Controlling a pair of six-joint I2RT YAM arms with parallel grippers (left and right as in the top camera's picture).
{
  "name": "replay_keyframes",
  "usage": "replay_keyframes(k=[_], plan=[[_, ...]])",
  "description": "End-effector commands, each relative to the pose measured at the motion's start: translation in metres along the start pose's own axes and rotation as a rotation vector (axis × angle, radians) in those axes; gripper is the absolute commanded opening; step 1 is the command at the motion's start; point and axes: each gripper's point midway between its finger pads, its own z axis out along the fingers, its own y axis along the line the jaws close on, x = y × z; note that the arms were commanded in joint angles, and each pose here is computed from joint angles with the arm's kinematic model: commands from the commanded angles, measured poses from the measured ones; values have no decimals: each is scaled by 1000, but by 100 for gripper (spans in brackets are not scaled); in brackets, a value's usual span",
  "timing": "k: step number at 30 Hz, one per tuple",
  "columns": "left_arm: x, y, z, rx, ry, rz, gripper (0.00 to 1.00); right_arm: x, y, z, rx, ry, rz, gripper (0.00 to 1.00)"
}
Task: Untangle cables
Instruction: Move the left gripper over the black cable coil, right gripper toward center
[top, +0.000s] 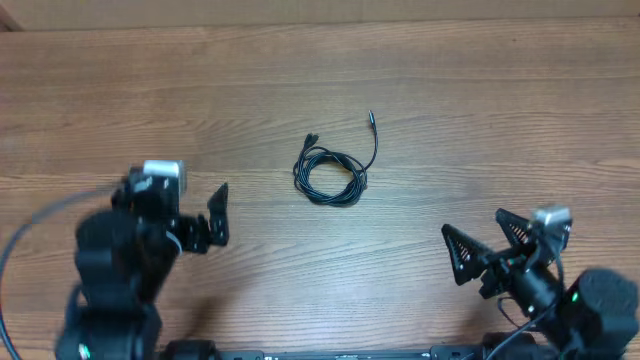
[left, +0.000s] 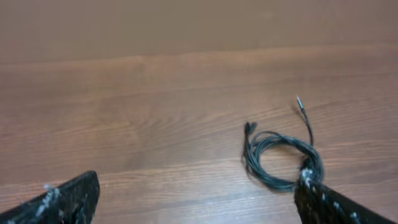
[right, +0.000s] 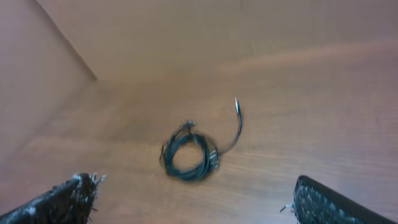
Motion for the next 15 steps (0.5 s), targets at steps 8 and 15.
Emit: replay_keyframes(k=[8, 15], plan=[[-61, -92, 49, 264, 348, 141, 100, -53, 4, 18, 79, 380, 201, 100], [-41, -140, 119, 352, 506, 218, 100, -54, 3, 62, -23, 525, 272, 100]])
